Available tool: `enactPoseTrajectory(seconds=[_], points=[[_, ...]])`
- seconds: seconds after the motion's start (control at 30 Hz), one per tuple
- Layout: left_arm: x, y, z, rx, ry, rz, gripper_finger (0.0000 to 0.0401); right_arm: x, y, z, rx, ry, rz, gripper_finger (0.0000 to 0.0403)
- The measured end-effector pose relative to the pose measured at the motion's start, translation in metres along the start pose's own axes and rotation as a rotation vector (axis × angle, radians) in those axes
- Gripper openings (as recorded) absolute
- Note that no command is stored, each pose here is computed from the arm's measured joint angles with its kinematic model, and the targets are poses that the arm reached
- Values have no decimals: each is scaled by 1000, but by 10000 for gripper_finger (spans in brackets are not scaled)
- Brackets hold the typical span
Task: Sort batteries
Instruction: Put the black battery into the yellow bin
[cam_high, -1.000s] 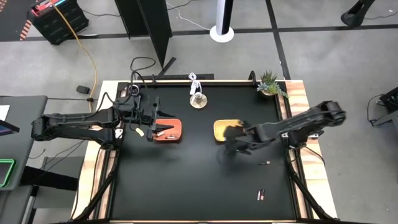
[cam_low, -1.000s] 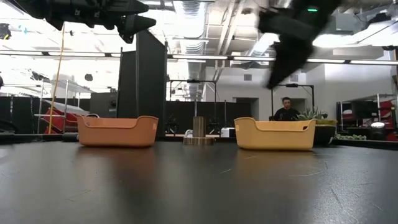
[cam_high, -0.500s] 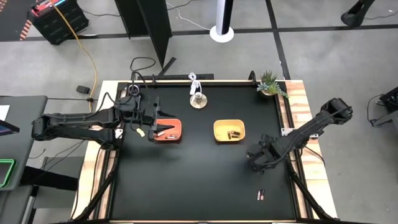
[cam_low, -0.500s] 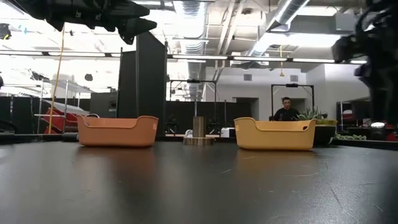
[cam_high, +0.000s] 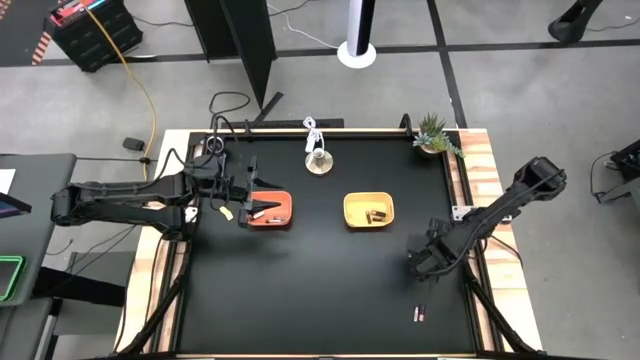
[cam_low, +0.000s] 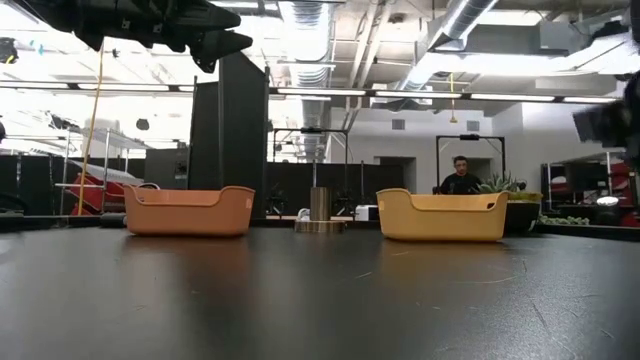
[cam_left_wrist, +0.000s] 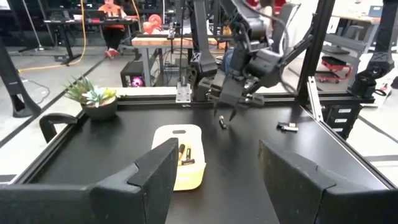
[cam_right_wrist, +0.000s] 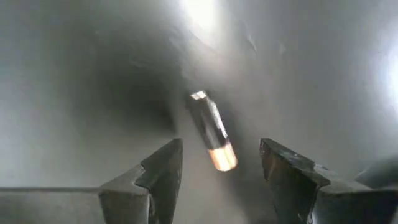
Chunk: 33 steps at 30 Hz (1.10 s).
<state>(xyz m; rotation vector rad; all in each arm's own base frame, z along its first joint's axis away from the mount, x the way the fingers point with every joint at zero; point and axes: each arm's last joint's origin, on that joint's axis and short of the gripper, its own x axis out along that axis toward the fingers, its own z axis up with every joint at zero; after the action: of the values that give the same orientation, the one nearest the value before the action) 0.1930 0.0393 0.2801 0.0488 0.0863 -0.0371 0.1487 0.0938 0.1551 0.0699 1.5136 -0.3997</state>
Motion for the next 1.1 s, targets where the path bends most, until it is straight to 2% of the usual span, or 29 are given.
enactPoseTrajectory(seconds=[0.2,0.37,0.87,1.0,1.1], points=[[0,0,0,-2,0,0,217,23,-10,2,-1,27,52,230],[0,0,0,-4,1,3,217,25,-15,10,-11,39,89,214],[0,0,0,-2,2,17,217,26,-15,16,81,43,144,56],[0,0,0,-5,2,17,217,22,-11,17,88,26,147,30],[0,0,0,-18,5,18,217,15,-5,19,66,-7,152,25]])
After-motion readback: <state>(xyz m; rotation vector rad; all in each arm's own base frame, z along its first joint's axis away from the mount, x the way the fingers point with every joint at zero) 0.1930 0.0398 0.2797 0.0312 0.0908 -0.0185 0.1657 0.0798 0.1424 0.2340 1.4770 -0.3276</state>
